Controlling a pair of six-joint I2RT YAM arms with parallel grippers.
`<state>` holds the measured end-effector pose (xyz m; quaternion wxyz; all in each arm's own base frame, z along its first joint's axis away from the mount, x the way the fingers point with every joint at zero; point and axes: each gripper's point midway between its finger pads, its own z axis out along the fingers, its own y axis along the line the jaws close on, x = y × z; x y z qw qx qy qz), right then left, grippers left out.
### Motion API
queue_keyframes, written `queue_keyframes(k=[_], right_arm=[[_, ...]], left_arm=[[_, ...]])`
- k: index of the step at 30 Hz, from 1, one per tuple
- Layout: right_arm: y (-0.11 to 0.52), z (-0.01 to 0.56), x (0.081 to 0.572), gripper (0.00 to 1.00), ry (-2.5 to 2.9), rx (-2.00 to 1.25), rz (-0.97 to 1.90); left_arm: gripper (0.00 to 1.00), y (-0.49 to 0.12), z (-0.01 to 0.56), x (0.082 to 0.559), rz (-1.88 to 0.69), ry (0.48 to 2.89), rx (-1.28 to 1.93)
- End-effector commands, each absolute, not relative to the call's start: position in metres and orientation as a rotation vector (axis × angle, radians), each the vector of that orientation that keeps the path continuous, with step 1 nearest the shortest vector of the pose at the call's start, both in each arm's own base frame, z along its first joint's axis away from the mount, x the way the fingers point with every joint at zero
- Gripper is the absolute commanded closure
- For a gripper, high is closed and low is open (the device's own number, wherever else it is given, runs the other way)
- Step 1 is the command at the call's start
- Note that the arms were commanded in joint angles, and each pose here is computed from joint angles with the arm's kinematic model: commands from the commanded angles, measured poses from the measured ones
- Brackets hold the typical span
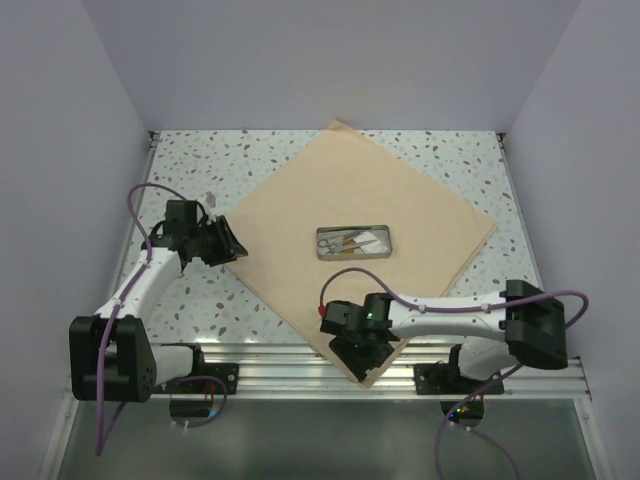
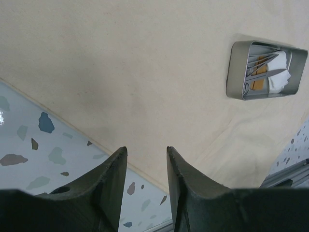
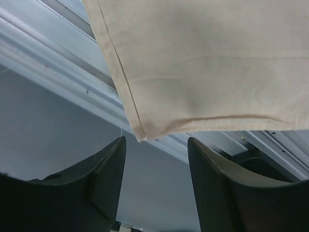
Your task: Prepare the surgical pack
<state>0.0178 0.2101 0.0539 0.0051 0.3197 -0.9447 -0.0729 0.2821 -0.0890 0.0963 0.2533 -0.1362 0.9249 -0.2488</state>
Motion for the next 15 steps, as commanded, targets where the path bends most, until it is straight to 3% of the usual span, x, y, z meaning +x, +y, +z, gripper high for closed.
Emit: queue_keyframes(k=[1, 15], right_arm=[[0.245, 0.046, 0.026, 0.44, -3.052, 1.042, -0.18], [0.23, 0.017, 0.007, 0.48, -3.027, 1.084, 0.008]], left_arm=[[0.58, -0.092, 0.107, 0.281, -0.685, 2.482, -0.298], [0.58, -0.096, 0.104, 0.276, -0.695, 2.498, -0.264]])
